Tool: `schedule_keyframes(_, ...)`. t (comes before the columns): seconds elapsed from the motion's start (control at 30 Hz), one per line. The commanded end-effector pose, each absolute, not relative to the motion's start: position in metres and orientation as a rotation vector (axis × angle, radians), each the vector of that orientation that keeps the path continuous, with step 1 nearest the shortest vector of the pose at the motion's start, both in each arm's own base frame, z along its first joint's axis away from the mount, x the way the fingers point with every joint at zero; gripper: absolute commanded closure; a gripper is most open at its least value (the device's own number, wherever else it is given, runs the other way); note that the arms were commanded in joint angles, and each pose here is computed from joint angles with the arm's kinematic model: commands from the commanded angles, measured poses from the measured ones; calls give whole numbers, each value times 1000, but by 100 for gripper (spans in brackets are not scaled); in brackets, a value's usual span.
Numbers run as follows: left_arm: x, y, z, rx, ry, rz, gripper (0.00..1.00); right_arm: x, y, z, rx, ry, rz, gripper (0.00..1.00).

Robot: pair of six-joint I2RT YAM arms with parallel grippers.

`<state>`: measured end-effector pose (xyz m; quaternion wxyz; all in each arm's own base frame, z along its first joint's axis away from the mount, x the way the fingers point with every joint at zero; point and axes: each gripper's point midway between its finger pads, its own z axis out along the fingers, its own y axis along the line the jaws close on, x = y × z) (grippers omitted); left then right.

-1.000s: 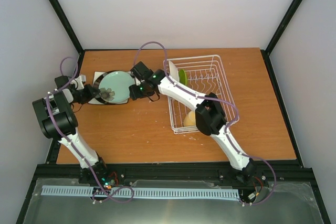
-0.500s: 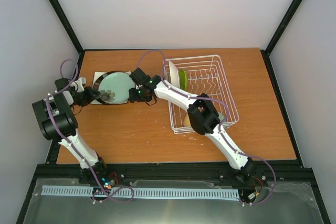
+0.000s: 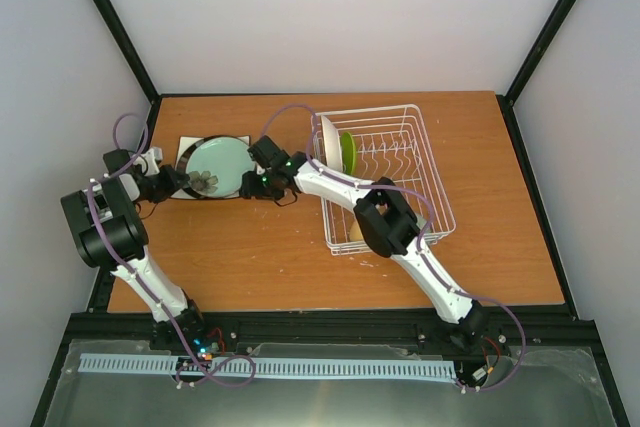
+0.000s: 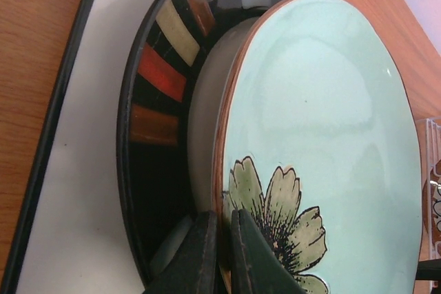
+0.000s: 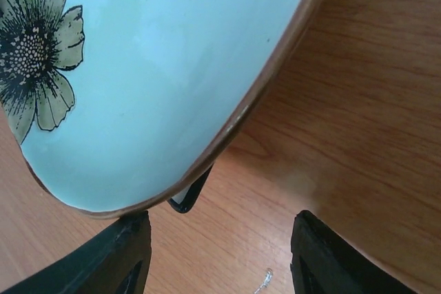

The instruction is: Load the mixed dishes into the dish rack

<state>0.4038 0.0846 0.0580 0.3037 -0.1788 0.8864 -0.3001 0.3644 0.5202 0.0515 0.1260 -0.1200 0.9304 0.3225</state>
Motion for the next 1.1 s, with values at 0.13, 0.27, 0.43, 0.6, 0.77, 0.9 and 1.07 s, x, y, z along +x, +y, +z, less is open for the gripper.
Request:
schedule_keyframes(0.13, 394, 62, 58, -376, 2368, -880, 99, 368, 534, 127, -328, 2468, 1158, 46)
schedule_keyframes(0.27, 393, 61, 57, -377, 2371, -880, 99, 368, 532, 143, -325, 2425, 1183, 46)
schedule_keyframes(0.43, 392, 59, 58, -376, 2373, -883, 99, 368, 534, 148, -320, 2417, 1206, 46)
schedule_keyframes(0.6, 390, 56, 59, -366, 2376, -883, 99, 373, 537, 134, -309, 2466, 1173, 46)
schedule_keyframes(0.77, 390, 56, 58, -368, 2381, -884, 99, 376, 534, 128, -312, 2488, 1120, 47)
schedule_keyframes(0.9, 391, 57, 57, -369, 2379, -886, 99, 378, 530, 122, -304, 2530, 1065, 47)
schedule_keyframes(1.07, 394, 57, 57, -368, 2380, -889, 99, 383, 518, 114, -279, 2590, 951, 47)
